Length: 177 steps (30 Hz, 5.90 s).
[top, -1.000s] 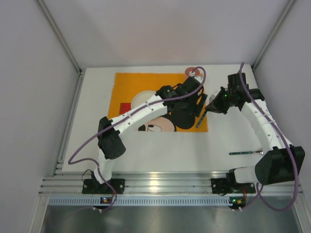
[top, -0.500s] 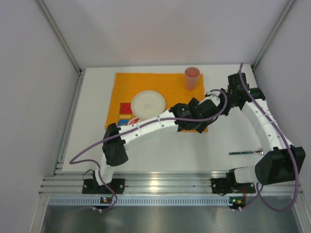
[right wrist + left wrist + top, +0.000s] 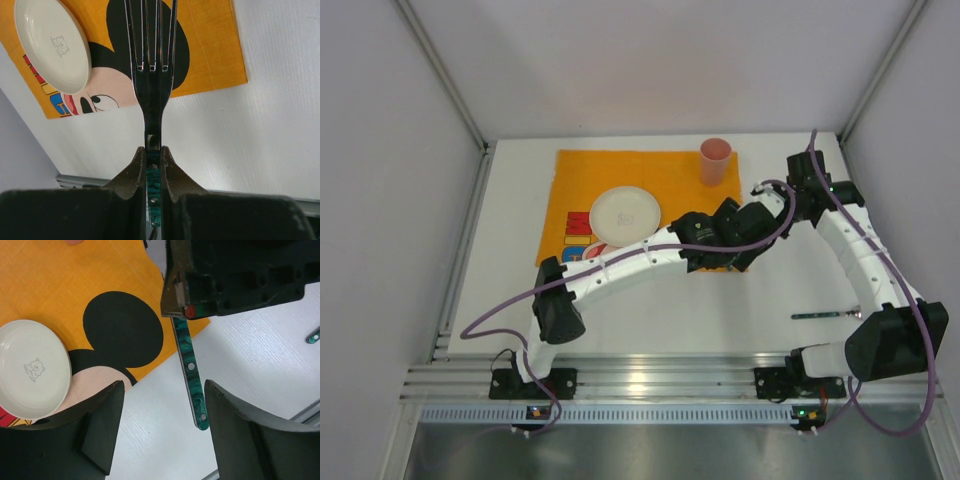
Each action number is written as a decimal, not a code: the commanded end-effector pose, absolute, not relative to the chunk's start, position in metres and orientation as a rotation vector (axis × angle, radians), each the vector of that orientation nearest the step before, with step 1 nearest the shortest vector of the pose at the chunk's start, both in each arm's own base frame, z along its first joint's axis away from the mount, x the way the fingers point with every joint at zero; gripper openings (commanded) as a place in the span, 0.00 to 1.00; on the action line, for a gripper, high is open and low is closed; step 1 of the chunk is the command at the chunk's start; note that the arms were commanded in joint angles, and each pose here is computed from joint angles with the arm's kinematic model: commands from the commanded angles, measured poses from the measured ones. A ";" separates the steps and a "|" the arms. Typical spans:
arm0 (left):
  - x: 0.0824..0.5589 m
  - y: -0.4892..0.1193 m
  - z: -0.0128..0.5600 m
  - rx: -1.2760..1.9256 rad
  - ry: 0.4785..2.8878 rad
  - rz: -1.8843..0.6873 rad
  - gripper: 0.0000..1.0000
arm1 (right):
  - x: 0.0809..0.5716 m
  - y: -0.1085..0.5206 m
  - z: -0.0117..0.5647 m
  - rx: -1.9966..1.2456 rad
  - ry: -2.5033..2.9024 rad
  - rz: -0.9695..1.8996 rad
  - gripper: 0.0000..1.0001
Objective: Set the dinner table for one person
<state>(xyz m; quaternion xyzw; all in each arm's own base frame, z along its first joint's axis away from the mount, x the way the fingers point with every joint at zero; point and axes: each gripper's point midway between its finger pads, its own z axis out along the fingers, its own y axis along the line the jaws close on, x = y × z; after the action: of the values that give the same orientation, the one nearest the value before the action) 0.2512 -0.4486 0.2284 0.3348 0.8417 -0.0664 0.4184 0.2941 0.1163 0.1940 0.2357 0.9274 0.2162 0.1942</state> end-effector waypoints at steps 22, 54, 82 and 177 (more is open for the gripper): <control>0.263 -0.459 0.183 0.956 2.047 0.063 0.07 | 0.282 0.153 0.204 0.578 2.642 0.838 0.00; 0.449 -0.103 0.139 -0.045 2.452 -0.290 0.00 | 0.251 0.120 0.226 0.397 2.646 0.641 1.00; 0.413 -0.046 0.036 -0.193 2.772 -0.185 0.20 | 0.226 0.071 0.171 0.513 2.732 0.495 1.00; 0.380 -0.115 0.145 -0.265 2.548 -0.325 0.48 | 0.402 0.208 0.188 -0.062 2.577 0.036 0.00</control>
<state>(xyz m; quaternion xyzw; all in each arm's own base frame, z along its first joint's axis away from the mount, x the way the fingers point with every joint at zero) 0.3771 -0.1202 0.1111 -0.0876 0.9617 -0.1251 0.2274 0.4022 0.2000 0.2150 0.0131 0.9470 0.0194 0.3203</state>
